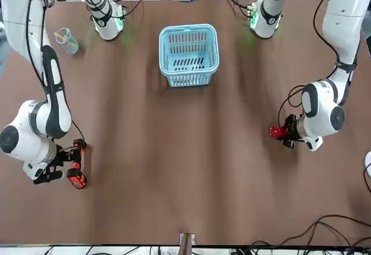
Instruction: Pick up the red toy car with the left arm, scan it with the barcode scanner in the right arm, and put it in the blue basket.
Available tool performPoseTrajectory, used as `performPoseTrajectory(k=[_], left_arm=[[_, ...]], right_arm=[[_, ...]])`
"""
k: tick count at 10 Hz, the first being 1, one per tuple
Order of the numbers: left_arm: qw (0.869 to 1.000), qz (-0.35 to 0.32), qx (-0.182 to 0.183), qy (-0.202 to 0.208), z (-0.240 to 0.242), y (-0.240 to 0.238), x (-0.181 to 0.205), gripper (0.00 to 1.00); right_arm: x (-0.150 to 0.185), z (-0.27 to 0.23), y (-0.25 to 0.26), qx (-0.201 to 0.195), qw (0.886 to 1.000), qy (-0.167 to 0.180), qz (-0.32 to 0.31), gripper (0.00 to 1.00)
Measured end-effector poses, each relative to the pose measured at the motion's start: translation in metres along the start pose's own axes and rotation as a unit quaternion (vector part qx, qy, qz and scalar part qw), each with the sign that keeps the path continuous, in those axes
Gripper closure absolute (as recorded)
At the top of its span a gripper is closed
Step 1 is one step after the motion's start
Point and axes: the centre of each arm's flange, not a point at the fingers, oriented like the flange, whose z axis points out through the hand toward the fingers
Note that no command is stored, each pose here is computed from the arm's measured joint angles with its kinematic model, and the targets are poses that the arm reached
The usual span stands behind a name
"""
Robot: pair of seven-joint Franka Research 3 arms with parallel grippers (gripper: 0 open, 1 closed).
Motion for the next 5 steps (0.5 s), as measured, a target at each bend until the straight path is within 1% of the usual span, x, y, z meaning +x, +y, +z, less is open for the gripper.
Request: performPoseTrajectory(k=[2, 4, 5], left_arm=[[1.000, 0.014, -0.011, -0.003, -0.009, 0.011, -0.019, 0.51], [1.000, 0.015, -0.017, -0.003, -0.025, 0.017, -0.025, 0.51], [1.000, 0.017, -0.018, -0.004, -0.032, 0.020, -0.027, 0.51]], right_arm=[[0.002, 0.012, -0.003, -0.001, 1.000, 0.002, -0.006, 0.01], [0.003, 0.022, -0.007, 0.000, 1.000, 0.004, -0.016, 0.04], [0.004, 0.026, -0.007, -0.001, 1.000, 0.006, -0.020, 0.04]])
